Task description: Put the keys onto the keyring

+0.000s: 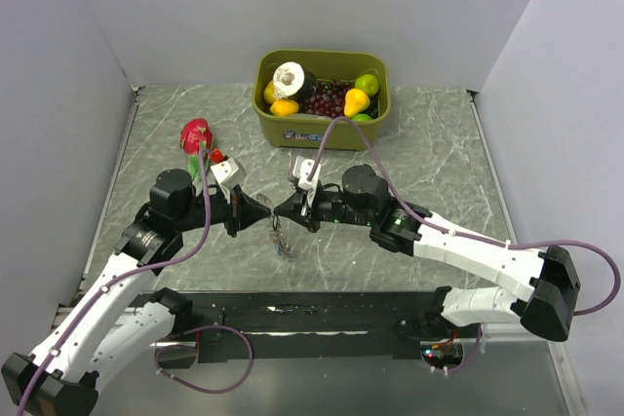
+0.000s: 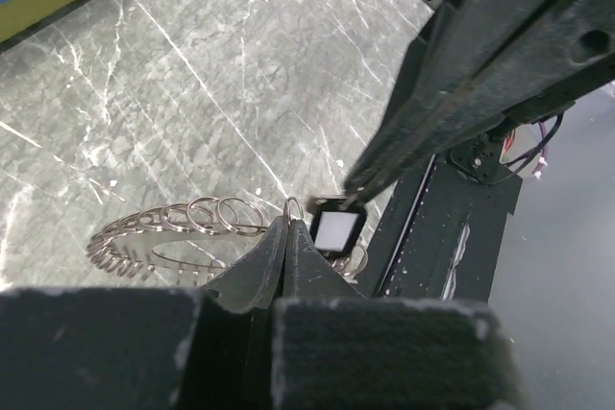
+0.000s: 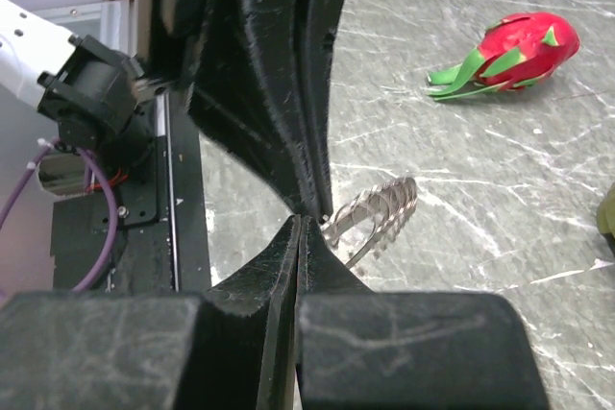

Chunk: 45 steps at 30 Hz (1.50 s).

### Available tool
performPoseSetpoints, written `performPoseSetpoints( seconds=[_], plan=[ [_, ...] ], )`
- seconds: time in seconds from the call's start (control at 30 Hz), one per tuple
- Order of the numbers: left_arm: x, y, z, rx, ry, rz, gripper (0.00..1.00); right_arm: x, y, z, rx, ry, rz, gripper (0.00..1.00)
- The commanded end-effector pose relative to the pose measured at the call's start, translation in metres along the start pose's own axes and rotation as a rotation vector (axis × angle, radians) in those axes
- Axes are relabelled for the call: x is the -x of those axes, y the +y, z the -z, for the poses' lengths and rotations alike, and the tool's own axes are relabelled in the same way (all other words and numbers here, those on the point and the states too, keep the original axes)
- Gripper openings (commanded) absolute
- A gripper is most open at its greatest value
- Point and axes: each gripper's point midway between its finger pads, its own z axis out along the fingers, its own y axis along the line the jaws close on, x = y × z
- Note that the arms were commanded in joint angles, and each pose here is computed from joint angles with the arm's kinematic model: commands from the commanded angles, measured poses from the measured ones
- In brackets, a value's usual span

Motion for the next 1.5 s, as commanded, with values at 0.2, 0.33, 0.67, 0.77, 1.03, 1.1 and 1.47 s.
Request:
performPoseSetpoints(
  seconds=[0.2, 0.33, 0.67, 0.77, 1.03, 1.1, 1.47],
  plan=[
    [0.028, -0.009, 0.005, -0.018, -0.079, -0.069, 0.01, 0.006, -0.003, 0.011, -0.022, -0.013, 0.067, 0.00],
    [0.027, -0.010, 0.005, -0.023, -0.081, -0.068, 0.01, 0.006, -0.006, 0.013, -0.046, -0.021, 0.070, 0.00],
    [0.026, -0.008, 0.004, -0.017, -0.071, -0.067, 0.01, 0.021, -0.002, 0.027, -0.058, -0.101, 0.063, 0.00],
    [0.026, -0.008, 0.004, -0.017, -0.068, -0.067, 0.01, 0.033, 0.001, 0.035, -0.056, -0.152, 0.061, 0.00],
    [0.027, -0.014, 0.005, -0.048, -0.076, -0.075, 0.01, 0.024, -0.004, 0.031, -0.071, -0.108, 0.075, 0.00],
    [0.027, -0.017, 0.005, -0.061, -0.079, -0.079, 0.01, 0.020, -0.005, 0.026, -0.059, -0.089, 0.081, 0.00],
    [0.027, -0.023, 0.006, -0.094, -0.081, -0.075, 0.01, 0.019, -0.002, 0.008, -0.007, -0.070, 0.075, 0.00]
  ],
)
